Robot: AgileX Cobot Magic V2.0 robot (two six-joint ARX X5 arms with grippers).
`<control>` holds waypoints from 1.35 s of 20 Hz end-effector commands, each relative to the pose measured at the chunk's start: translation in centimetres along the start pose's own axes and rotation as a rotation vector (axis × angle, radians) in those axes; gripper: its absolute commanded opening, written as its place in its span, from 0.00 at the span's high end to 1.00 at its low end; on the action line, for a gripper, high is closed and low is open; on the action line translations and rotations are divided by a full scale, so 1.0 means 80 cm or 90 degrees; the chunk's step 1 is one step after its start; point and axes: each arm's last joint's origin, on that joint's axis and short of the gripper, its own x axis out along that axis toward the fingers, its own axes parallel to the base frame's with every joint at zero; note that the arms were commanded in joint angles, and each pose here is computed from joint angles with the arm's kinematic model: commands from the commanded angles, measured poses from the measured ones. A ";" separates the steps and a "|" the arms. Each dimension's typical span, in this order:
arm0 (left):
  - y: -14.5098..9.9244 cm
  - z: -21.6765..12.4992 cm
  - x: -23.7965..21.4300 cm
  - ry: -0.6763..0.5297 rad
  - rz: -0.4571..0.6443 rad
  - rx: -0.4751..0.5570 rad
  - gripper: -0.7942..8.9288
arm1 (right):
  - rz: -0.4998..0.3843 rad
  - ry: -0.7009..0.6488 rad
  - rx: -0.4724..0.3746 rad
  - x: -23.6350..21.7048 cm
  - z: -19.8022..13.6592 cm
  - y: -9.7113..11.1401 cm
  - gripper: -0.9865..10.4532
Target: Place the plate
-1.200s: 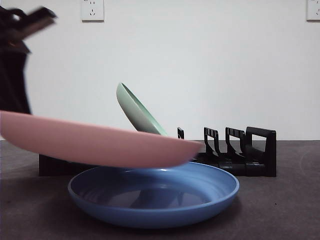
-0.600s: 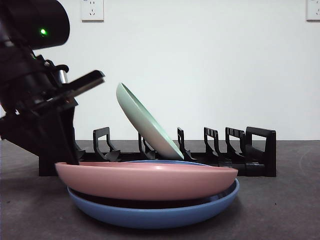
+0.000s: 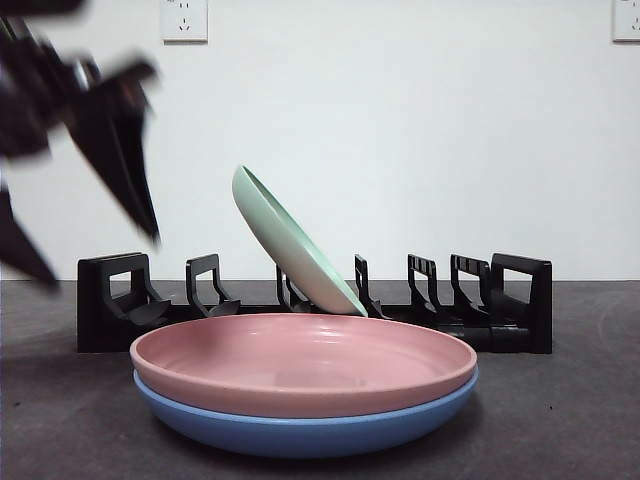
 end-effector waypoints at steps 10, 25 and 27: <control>0.053 -0.043 -0.153 -0.274 0.105 0.057 0.53 | 0.065 0.033 0.032 0.028 0.016 0.009 0.75; 0.052 -0.041 -0.154 -0.290 0.103 0.064 0.53 | 0.328 0.159 0.078 0.281 0.145 0.074 0.73; 0.051 -0.041 -0.155 -0.293 0.102 0.065 0.53 | 0.330 0.171 0.074 0.306 0.150 0.082 0.70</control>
